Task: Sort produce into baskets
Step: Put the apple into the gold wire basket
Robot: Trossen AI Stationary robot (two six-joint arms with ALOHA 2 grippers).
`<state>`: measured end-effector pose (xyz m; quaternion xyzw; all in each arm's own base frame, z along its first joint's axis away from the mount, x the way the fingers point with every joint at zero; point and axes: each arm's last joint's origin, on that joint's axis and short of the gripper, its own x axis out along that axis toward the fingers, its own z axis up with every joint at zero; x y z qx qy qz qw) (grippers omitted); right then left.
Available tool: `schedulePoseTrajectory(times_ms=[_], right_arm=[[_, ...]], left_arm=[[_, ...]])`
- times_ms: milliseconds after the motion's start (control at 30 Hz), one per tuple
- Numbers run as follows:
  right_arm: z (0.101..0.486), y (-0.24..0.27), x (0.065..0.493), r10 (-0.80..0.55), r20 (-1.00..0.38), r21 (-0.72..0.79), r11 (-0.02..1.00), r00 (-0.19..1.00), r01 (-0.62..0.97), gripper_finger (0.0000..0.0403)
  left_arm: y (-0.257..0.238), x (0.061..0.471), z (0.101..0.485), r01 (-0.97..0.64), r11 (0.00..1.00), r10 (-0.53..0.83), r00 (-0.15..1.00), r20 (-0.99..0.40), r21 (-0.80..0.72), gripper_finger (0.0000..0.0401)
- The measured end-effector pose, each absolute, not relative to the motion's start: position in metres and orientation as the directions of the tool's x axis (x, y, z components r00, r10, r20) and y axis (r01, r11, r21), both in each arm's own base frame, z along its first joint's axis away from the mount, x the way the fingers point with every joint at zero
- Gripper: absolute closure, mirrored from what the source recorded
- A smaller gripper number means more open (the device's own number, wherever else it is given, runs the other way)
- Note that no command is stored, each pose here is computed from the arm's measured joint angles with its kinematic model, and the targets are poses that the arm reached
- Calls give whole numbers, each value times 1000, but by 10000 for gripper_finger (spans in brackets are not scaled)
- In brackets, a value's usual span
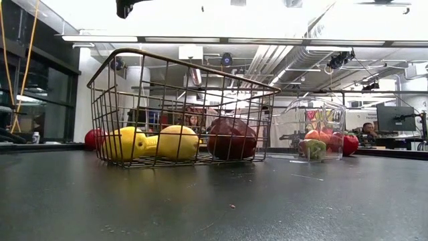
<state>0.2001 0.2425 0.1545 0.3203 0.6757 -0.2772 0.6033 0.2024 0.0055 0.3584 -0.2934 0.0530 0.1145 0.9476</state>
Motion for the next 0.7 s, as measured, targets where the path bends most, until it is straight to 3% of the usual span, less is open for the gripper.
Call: schedulePoseTrajectory(times_ms=[200, 333, 400, 533, 700], right_arm=[[162, 239, 198, 88, -987, -38, 680, -133, 732, 68], [196, 223, 198, -4, -992, -90, 720, -125, 688, 126], [218, 209, 199, -68, -994, -112, 729, -91, 675, 127], [266, 171, 205, -233, -970, -118, 693, 66, 711, 127], [303, 121, 226, -386, -845, 33, 654, 371, 756, 124]], left_arm=[[5, 202, 358, -248, 802, 185, 968, -167, -544, 130], [5, 202, 358, -248, 802, 186, 968, -167, -544, 130], [6, 202, 358, -249, 801, 188, 968, -167, -544, 130], [6, 202, 358, -257, 800, 197, 966, -167, -543, 130], [6, 202, 358, -260, 799, 201, 965, -167, -542, 130]])
